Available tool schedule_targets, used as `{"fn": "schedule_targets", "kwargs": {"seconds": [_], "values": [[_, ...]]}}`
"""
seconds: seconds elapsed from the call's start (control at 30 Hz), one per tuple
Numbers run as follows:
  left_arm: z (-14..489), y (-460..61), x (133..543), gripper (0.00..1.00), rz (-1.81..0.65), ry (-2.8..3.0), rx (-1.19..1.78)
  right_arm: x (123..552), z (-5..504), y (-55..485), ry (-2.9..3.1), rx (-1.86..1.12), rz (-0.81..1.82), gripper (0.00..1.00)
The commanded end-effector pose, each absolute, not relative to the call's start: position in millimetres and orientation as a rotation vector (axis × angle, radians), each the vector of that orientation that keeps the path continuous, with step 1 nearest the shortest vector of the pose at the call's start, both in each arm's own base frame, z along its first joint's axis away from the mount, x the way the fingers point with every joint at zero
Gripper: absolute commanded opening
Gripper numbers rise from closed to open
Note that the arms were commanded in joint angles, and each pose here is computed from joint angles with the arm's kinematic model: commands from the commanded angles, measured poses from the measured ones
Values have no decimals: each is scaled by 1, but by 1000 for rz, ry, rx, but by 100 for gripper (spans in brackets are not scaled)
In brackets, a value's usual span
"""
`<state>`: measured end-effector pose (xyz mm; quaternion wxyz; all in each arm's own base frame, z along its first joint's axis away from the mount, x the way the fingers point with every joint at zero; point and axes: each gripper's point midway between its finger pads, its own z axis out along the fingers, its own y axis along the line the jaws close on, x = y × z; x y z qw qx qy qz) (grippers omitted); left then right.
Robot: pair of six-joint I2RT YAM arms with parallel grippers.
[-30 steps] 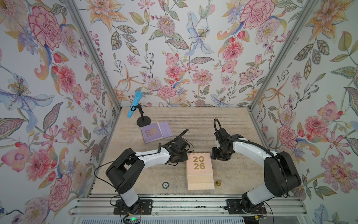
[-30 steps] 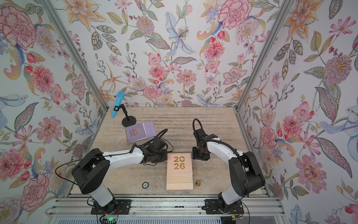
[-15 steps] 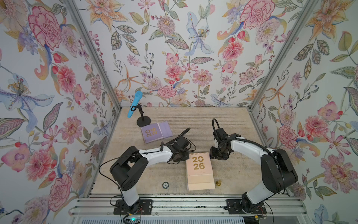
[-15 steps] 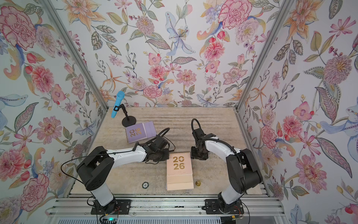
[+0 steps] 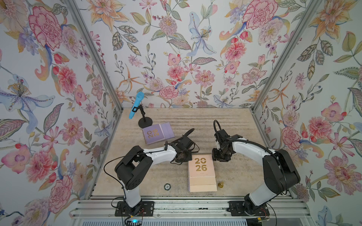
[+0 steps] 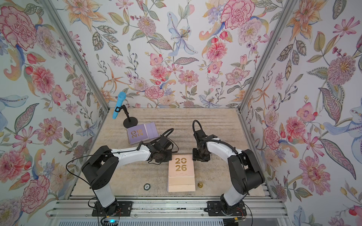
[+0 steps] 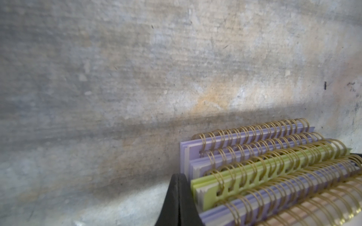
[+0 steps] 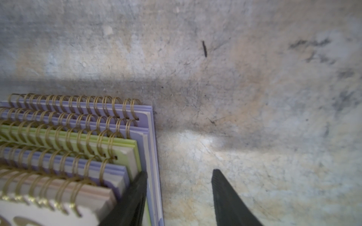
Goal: Stack the calendars
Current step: Adjust the calendars at the calendar.
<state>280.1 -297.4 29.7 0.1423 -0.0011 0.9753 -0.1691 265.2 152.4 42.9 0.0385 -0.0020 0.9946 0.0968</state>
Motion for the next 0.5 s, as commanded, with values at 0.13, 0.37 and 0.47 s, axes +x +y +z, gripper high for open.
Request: {"fn": "schedule_targets", "kwargs": {"seconds": [0.13, 0.37, 0.47], "values": [[61, -261, 298, 4, -428, 2766, -39, 282, 72, 129, 2947, 113, 325, 53], [90, -190, 331, 11, -395, 2687, -215, 305, 102, 142, 2872, 112, 453, 55], [105, -151, 342, 32, -421, 2605, -328, 320, 111, 153, 2853, 101, 503, 56]]}}
